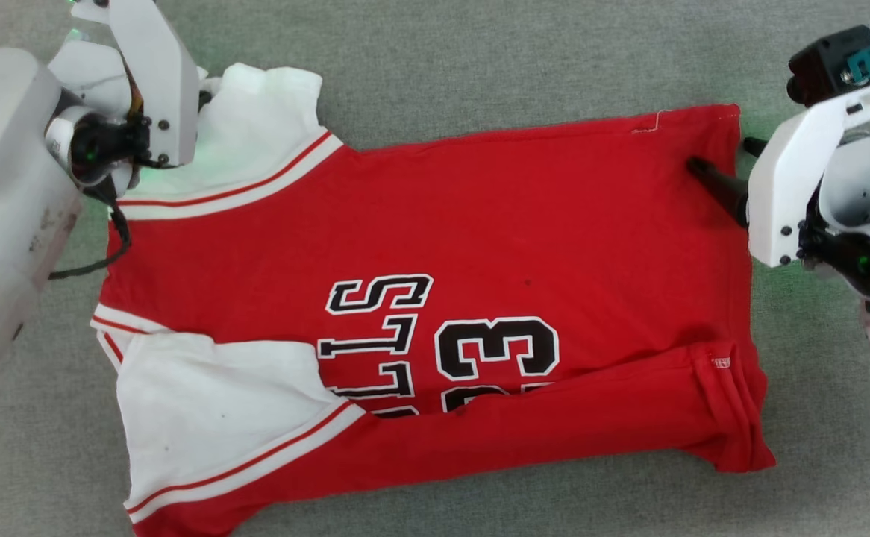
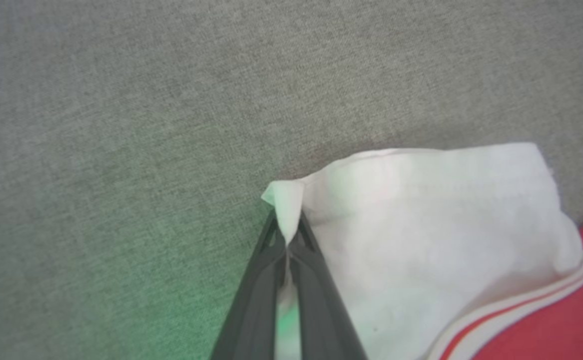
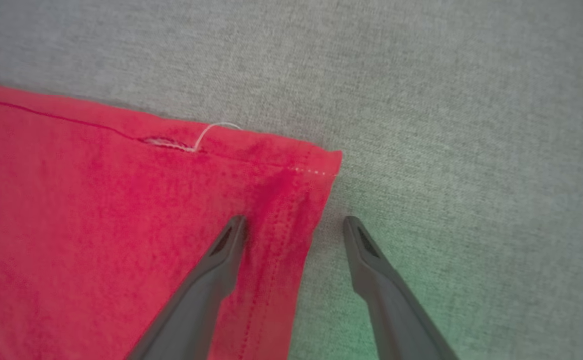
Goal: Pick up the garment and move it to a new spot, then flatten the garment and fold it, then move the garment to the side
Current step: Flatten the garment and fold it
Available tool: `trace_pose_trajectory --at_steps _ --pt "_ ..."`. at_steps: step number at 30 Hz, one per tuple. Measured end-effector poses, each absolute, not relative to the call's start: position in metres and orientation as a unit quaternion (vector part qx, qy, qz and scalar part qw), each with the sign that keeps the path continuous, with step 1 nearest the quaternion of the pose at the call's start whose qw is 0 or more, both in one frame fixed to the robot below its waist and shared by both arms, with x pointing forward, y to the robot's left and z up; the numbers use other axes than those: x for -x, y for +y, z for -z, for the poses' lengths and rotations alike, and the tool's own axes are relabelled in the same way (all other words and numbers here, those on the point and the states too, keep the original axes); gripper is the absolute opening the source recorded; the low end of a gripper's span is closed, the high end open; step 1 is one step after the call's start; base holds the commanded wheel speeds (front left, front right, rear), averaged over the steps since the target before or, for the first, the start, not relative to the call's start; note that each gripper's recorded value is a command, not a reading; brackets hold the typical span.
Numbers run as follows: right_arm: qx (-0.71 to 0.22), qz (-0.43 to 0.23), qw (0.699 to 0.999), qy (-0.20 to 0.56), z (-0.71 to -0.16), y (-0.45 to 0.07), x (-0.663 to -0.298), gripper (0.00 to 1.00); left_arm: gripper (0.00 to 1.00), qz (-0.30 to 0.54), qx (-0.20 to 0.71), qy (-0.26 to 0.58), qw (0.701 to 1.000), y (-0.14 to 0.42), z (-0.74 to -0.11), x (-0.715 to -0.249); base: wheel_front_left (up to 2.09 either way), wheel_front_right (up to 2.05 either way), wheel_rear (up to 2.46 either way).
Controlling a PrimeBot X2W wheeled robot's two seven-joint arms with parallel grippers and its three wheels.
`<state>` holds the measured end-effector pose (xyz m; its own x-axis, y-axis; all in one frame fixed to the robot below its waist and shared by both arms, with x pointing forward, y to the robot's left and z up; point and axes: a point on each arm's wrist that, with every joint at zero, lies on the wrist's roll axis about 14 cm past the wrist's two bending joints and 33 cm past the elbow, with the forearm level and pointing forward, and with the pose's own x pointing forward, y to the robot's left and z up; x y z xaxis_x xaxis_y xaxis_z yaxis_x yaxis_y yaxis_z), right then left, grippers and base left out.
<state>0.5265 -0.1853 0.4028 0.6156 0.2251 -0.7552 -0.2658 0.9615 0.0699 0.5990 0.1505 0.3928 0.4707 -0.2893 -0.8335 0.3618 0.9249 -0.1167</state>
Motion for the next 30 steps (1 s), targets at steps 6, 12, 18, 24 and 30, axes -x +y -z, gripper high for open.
trace_pose_trajectory --at_steps 6,12,18,24,30 --pt "0.026 -0.138 0.881 0.452 -0.396 -0.182 -0.529 0.0 0.0 0.191 -0.038 0.477 0.857 0.15 -0.393 -0.599 0.0 0.0 0.0" --pt "0.022 -0.139 0.875 0.463 -0.394 -0.181 -0.532 0.0 0.0 0.19 -0.035 0.468 0.862 0.15 -0.398 -0.599 0.0 0.0 0.0" --pt "0.026 -0.144 0.881 0.451 -0.401 -0.179 -0.534 0.0 0.0 0.194 -0.03 0.441 0.876 0.148 -0.414 -0.6 0.0 0.0 0.0" --pt "0.033 -0.155 0.898 0.41 -0.423 -0.175 -0.54 0.0 0.0 0.196 -0.024 0.405 0.893 0.148 -0.442 -0.599 0.0 0.0 0.0" --pt "0.042 -0.17 0.912 0.371 -0.446 -0.171 -0.541 0.0 0.0 0.196 -0.03 0.378 0.905 0.156 -0.471 -0.59 0.0 0.0 0.0"
